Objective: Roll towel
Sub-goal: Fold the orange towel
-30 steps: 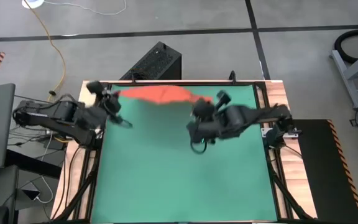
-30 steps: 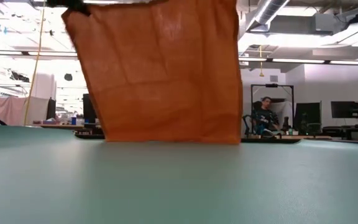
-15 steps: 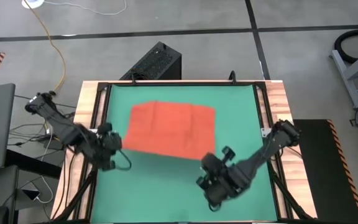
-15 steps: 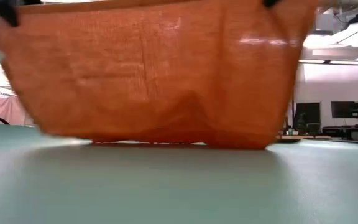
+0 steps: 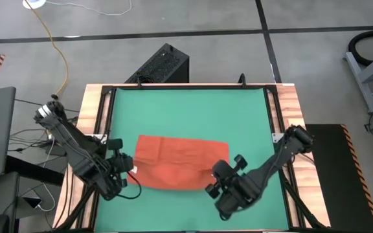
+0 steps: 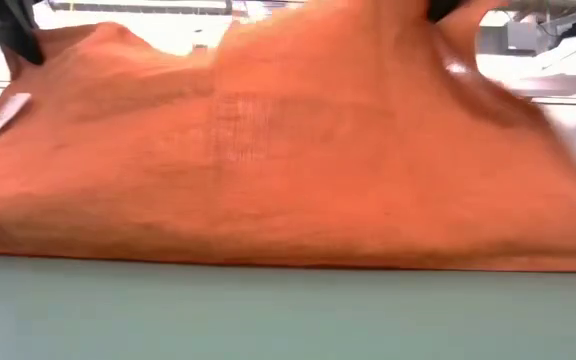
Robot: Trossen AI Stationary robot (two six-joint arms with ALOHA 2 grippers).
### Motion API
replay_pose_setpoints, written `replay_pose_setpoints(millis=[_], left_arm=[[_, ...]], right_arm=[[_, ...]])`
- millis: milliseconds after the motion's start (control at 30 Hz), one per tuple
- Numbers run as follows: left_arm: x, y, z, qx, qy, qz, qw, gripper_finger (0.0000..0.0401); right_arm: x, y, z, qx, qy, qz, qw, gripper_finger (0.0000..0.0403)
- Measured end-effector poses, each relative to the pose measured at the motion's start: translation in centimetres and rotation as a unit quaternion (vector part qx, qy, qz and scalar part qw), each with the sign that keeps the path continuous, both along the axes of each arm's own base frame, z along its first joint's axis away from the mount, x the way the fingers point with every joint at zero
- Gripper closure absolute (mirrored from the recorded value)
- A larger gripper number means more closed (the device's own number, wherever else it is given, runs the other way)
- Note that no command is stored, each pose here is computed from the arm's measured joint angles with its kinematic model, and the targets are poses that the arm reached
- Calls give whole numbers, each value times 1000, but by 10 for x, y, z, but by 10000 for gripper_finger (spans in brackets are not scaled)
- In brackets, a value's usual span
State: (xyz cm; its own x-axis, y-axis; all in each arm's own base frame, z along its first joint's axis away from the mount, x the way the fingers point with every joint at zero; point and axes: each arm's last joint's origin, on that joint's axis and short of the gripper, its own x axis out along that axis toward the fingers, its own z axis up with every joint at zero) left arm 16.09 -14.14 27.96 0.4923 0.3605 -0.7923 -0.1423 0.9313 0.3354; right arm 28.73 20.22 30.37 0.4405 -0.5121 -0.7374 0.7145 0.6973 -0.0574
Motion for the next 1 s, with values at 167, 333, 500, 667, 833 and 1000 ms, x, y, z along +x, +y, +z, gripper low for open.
replay_pose_setpoints(millis=[167,333,500,667,833,1000], left_arm=[[6,8,1,33,-18,19,999,401],[7,18,1,59,-10,42,997,401],[7,25,-11,68,12,54,996,401],[7,31,-27,76,30,65,995,401],[9,35,-35,76,33,71,994,401],[14,32,-35,62,23,54,996,401]], right_arm=[[14,-21,-1,2,40,-1,999,396],[20,-37,-1,-2,64,-12,998,396],[19,-43,-8,15,99,-23,995,396],[17,-44,-21,15,121,-25,992,395],[17,-48,-33,15,138,-33,990,395],[18,-50,-35,17,136,-36,990,395]])
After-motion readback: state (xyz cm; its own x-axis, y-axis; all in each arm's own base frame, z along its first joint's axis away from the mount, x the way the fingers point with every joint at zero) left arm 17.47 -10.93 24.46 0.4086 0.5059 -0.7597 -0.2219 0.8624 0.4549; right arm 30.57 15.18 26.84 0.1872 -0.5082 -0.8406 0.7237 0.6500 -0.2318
